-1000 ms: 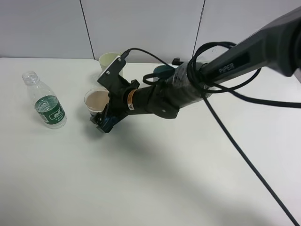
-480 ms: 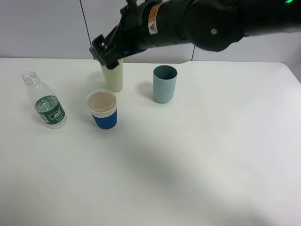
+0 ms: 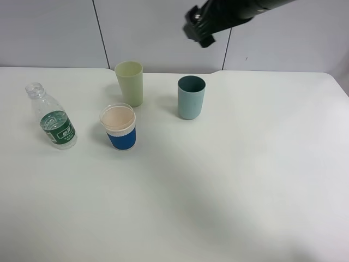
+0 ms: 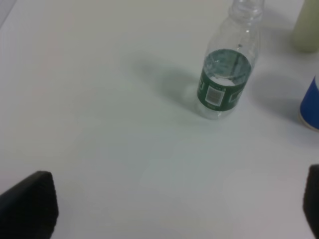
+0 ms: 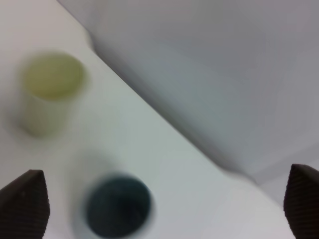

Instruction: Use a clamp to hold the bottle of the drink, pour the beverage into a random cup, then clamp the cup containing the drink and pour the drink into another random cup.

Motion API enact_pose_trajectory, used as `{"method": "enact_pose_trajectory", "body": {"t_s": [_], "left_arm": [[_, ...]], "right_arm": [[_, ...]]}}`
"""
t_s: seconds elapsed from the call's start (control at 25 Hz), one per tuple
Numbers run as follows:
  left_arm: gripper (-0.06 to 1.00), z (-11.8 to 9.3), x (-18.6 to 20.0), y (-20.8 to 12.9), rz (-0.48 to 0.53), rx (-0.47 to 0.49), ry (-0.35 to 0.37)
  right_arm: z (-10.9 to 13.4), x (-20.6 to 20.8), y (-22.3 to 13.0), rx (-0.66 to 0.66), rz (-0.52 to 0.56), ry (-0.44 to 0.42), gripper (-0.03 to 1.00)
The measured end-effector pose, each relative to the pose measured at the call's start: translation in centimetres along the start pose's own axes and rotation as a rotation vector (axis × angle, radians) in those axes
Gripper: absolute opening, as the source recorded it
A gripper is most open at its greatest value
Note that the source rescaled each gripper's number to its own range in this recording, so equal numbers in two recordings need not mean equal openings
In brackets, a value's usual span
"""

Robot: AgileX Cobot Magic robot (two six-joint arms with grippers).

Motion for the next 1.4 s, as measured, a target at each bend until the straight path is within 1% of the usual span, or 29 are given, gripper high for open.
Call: {"method": "enact_pose_trajectory", "body": {"t_s": [0.08,0.12,0.24,0.36,0.48,0.56,0.68,0.96,1.04,1.24,1.4], "left_arm": [[1.0,0.0,0.0,0.0,0.0,0.0,0.0],[1.0,0.0,0.0,0.0,0.0,0.0,0.0],[1.0,0.0,0.0,0.0,0.0,0.0,0.0],[1.0,0.0,0.0,0.0,0.0,0.0,0.0],[1.0,0.0,0.0,0.0,-0.001,0.0,0.0],[1.0,0.0,0.0,0.0,-0.001,0.0,0.0],[1.0,0.0,0.0,0.0,-0.001,0.0,0.0],[1.0,0.0,0.0,0.0,-0.001,0.0,0.0],[1.0,0.0,0.0,0.0,-0.001,0.0,0.0],[1.0,0.0,0.0,0.0,-0.001,0.0,0.0],[1.0,0.0,0.0,0.0,-0.001,0.0,0.0]], "right_arm": [[-3.2,0.3,-2.2,-0.067,0.093,-0.076,0.84],[-4.3,0.6,-3.1,-0.1,0.131,-0.103,0.84],[-7.4,2.3,-4.8,-0.223,0.189,-0.164,0.84],[-9.5,4.8,-4.9,-0.331,0.167,-0.199,0.84],[-11.0,7.3,-4.5,-0.416,0.117,-0.223,0.84],[-11.9,9.0,-4.3,-0.456,0.087,-0.245,0.84],[-13.4,11.5,-4.8,-0.504,0.074,-0.293,0.84],[-15.3,17.0,-6.6,-0.594,0.066,-0.398,0.84],[-15.2,18.3,-7.4,-0.619,0.048,-0.415,0.84],[-13.9,21.4,-10.8,-0.664,0.023,-0.46,0.84],[-12.2,24.2,-13.1,-0.664,-0.028,-0.503,0.84]]}}
Point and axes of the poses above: a point on each arm's last joint axis where the gripper is mounted, x pointing back along that axis away from the gripper, z along the wrist's bending axis when the last joint is at zero, y = z × x, the point moved 9 cm from there along -x, pointing out along that axis toward the gripper, and after that the axes turned 2 degrees about -x, right-handed, at the moved point
